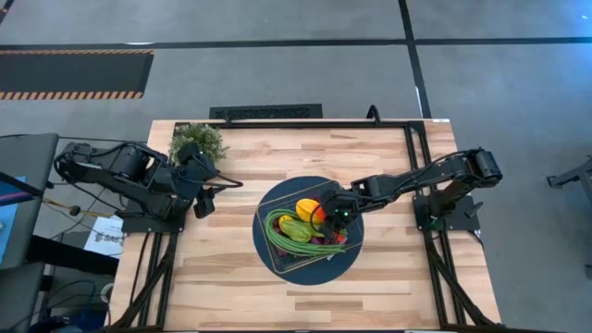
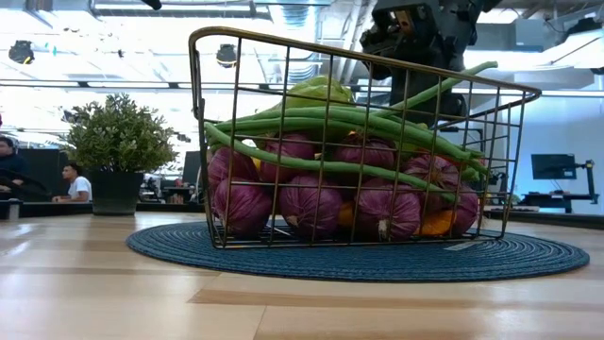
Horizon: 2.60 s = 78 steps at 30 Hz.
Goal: Build produce basket
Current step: Put the orange carrot into the gold wire basket, then return to Home Position
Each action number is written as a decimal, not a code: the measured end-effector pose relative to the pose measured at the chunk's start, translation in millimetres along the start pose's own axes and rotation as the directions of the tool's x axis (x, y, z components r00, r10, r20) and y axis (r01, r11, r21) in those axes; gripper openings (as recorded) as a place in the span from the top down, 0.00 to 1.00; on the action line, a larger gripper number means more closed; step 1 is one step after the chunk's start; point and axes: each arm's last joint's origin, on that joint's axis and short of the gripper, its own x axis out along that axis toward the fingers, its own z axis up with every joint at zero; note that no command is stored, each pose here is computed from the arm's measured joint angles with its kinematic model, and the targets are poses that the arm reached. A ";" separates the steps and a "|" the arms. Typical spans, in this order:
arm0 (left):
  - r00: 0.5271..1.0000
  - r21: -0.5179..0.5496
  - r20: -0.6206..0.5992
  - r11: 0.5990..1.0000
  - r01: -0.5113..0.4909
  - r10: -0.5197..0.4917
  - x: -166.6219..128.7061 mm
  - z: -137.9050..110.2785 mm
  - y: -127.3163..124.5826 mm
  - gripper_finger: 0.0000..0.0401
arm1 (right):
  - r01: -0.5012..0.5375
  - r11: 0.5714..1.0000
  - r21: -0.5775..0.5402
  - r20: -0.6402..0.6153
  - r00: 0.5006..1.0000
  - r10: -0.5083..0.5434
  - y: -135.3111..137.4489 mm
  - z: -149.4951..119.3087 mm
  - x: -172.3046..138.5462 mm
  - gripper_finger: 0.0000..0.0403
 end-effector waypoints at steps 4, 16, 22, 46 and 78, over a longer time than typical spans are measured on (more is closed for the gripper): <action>1.000 0.000 -0.001 1.000 0.001 -0.001 0.0 0.0 -0.1 0.47 | -0.033 0.999 -0.022 -0.035 0.999 0.032 0.7 -0.9 0.0 0.54; 1.000 0.016 -0.001 1.000 0.002 -0.002 0.1 0.0 -0.1 0.47 | -0.038 0.998 -0.055 -0.039 0.999 0.036 0.9 -1.0 -0.2 0.53; 1.000 0.032 -0.010 0.999 -0.001 0.001 0.1 -0.9 0.3 0.47 | -0.051 0.997 -0.063 -0.027 0.998 0.049 6.5 3.9 -6.6 0.53; 0.999 0.121 -0.039 0.992 0.025 -0.020 -8.0 -9.8 5.1 0.47 | -0.046 0.987 -0.157 0.151 0.986 0.070 32.7 37.4 -58.5 0.55; 0.953 0.113 0.229 0.978 0.175 -0.197 11.6 -66.7 1.3 0.64 | 0.135 0.615 -0.777 0.389 0.872 0.299 60.4 -20.3 -174.3 0.57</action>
